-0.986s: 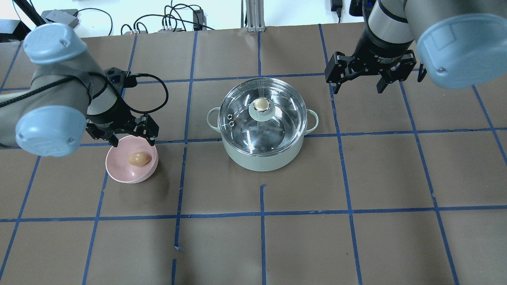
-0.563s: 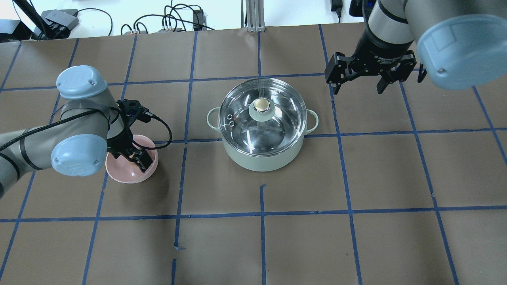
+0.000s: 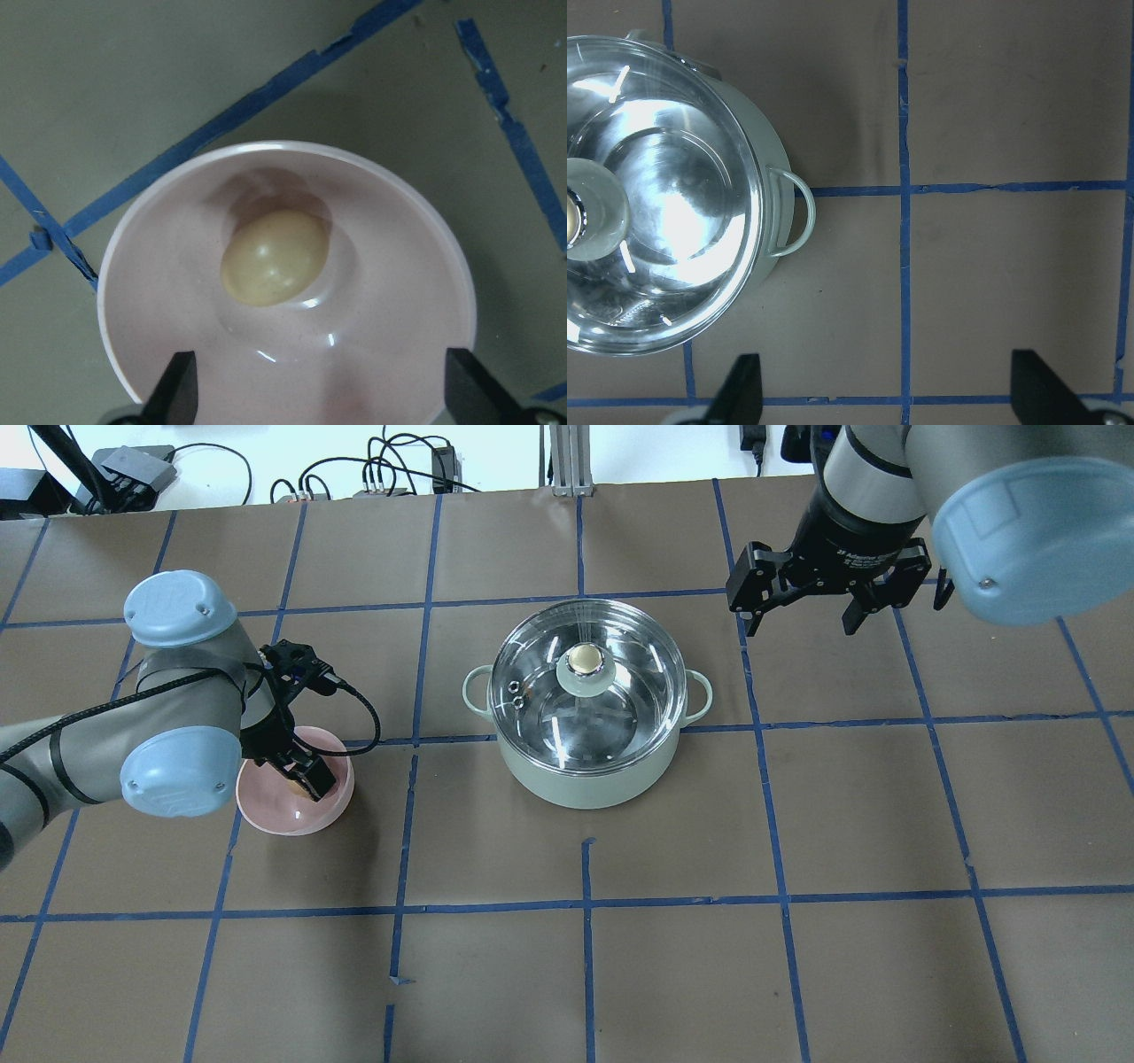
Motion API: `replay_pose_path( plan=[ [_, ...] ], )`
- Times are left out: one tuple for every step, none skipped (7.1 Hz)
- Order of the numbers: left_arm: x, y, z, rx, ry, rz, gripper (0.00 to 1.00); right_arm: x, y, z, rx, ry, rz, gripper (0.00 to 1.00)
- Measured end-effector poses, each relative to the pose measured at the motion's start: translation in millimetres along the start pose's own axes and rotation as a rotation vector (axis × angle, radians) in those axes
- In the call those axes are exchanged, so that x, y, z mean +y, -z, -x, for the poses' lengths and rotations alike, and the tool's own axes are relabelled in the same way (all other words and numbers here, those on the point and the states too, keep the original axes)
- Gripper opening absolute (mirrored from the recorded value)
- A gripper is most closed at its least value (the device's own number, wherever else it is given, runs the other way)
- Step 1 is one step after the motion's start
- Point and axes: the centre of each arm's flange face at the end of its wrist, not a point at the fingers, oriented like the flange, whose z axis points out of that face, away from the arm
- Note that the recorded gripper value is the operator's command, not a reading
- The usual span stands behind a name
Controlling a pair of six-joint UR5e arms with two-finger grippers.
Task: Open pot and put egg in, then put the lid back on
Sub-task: 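Lower the left gripper into the bowl and close it on the egg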
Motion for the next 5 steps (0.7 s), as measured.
replay_pose_path(
  plan=[
    [2.9, -4.4, 3.9, 0.003, 0.023, -0.041, 0.96, 0.0, 0.0, 0.0, 0.000, -0.001, 0.000, 1.00],
    [4.8, -7.6, 5.5, -0.008, 0.037, -0.083, 0.96, 0.0, 0.0, 0.0, 0.000, -0.001, 0.000, 1.00],
    [5.1, -9.0, 6.0, -0.018, 0.044, -0.120, 0.95, 0.0, 0.0, 0.0, 0.000, -0.001, 0.000, 1.00],
    [4.8, -9.4, 5.7, -0.019, 0.047, -0.142, 0.95, 0.0, 0.0, 0.0, 0.000, -0.001, 0.000, 1.00],
    [4.0, -9.9, 4.5, -0.009, 0.050, -0.163, 0.95, 0.0, 0.0, 0.0, 0.000, -0.001, 0.000, 1.00]
  ],
)
